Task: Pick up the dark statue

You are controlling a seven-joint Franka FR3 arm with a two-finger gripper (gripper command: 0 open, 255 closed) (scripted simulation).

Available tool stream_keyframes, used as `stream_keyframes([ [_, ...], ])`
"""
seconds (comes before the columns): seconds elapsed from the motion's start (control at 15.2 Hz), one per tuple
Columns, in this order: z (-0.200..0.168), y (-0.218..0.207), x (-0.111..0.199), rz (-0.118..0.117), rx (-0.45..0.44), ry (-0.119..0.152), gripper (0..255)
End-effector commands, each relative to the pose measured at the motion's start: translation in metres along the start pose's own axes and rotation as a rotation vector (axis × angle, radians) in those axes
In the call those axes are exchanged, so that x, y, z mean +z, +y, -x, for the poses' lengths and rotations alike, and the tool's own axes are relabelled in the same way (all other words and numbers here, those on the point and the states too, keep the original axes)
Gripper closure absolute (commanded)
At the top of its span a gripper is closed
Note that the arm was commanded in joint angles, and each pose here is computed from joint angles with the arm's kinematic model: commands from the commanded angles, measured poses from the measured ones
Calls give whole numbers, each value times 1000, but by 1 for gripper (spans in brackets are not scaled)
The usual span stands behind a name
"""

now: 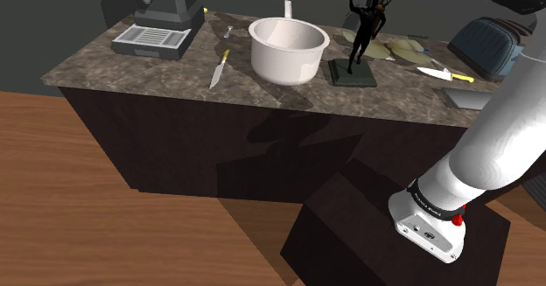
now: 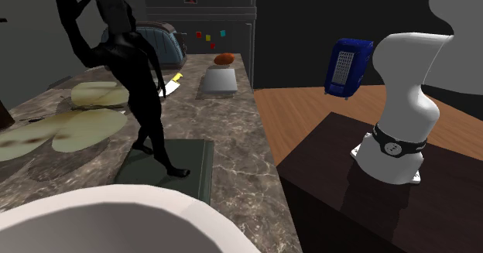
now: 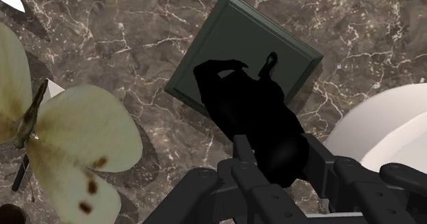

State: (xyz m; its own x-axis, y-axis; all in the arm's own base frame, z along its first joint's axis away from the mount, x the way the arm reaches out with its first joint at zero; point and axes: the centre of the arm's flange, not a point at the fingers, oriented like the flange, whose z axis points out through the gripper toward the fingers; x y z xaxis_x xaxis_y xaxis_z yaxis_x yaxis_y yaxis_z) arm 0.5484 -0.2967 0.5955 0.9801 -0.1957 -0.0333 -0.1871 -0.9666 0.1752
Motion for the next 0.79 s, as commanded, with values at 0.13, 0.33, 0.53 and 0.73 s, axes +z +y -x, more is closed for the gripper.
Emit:
stream_keyframes([
  [0.13,1,4,-22,0,0,1,255],
  [0.33,2,7,-38,0,0,1,255],
  [0.53,2,10,-53,0,0,1,255],
  [0.73,2,11,-59,0,0,1,255],
])
